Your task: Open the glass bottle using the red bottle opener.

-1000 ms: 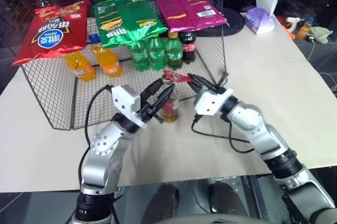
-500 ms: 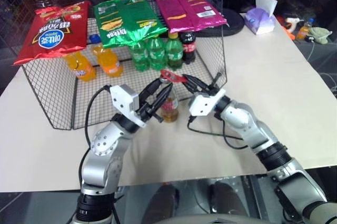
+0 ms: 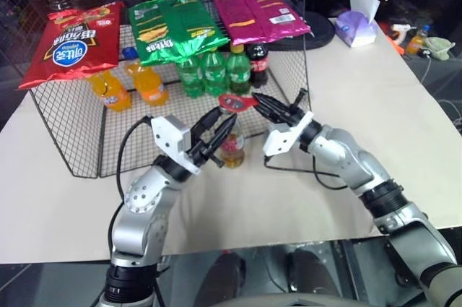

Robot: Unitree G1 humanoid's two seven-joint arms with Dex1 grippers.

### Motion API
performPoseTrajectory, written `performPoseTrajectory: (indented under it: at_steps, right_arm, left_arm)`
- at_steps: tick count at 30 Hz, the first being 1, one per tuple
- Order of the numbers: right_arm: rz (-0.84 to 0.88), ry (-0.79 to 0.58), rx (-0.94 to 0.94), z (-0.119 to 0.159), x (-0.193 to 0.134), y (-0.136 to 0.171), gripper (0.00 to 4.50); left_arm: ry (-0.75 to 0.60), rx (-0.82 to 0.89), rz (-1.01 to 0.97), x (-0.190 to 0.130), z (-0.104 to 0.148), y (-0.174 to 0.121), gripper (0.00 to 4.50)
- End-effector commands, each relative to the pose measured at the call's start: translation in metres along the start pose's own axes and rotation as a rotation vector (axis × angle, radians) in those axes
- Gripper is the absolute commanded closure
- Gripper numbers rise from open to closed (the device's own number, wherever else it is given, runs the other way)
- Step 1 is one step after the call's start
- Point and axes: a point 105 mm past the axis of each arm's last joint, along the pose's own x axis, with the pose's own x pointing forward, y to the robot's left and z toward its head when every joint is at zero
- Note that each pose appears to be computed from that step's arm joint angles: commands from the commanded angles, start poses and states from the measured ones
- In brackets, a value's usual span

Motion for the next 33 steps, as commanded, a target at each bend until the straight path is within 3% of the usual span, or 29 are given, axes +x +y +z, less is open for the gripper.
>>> performPoseTrajectory:
  at_steps: [1, 33]
  right_arm:
    - [-0.03, -0.052, -0.054, 0.007, 0.005, -0.017, 4.5]
    - [-0.137, -0.03, -0.157, -0.003, 0.005, -0.054, 4.5]
  left_arm:
    - [0.033, -0.022, -0.032, 0.003, -0.01, -0.009, 3.54]
    - [0.044, -0.033, -0.025, 0.001, -0.016, -0.01, 3.54]
